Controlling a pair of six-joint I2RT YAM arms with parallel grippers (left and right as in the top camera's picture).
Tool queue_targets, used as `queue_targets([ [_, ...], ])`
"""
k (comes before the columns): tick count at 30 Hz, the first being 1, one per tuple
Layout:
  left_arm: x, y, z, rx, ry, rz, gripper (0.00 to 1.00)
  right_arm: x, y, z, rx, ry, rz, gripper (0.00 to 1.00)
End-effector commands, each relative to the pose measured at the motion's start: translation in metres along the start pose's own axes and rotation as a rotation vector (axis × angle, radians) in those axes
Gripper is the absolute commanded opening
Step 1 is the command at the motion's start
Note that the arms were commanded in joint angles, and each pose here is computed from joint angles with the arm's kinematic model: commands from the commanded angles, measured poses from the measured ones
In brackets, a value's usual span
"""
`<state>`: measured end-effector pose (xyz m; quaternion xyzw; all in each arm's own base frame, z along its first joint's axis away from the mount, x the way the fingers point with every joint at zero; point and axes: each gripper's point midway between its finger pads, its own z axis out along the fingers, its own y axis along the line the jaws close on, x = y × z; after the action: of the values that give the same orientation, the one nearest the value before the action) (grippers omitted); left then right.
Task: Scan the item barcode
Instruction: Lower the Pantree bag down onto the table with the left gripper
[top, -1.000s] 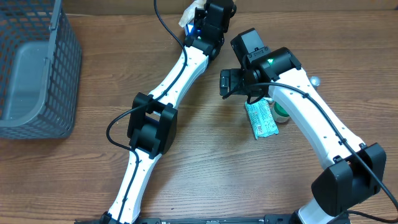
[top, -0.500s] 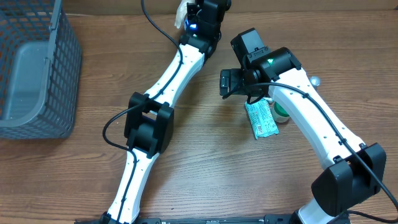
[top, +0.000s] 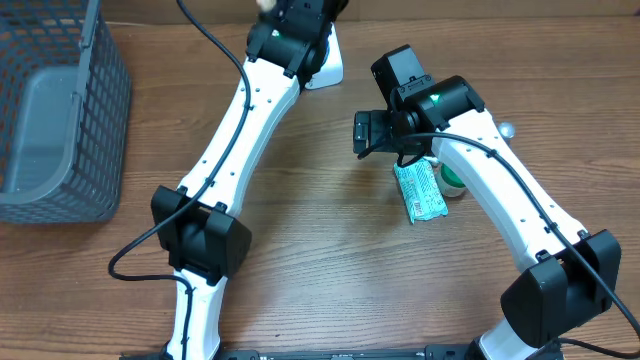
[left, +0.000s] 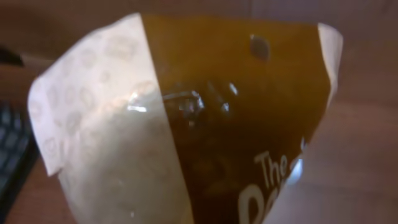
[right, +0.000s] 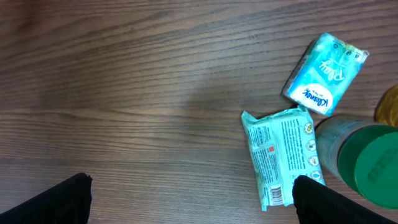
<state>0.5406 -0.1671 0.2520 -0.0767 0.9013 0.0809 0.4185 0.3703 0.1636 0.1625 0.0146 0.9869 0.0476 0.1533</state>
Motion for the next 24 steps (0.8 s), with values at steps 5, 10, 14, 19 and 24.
queue_targets([
  [5,0.079,-0.028,-0.019,0.229,0.377,0.025,0.13,-0.006,-0.002,-0.004,0.004,-0.02,0.003,1.0],
  [10,0.113,-0.028,-0.036,0.276,0.544,0.05,0.06,-0.006,-0.002,-0.004,0.004,-0.02,0.003,1.0],
  [14,0.134,-0.042,-0.055,0.387,0.677,0.035,0.05,-0.006,-0.002,-0.004,0.004,-0.02,0.003,1.0],
  [19,0.153,-0.051,-0.07,0.448,0.779,0.033,0.05,-0.006,-0.002,-0.004,0.004,-0.02,0.003,1.0],
  [24,0.174,-0.057,-0.073,0.463,0.852,0.044,0.04,-0.006,-0.002,-0.004,0.004,-0.02,0.003,1.0],
])
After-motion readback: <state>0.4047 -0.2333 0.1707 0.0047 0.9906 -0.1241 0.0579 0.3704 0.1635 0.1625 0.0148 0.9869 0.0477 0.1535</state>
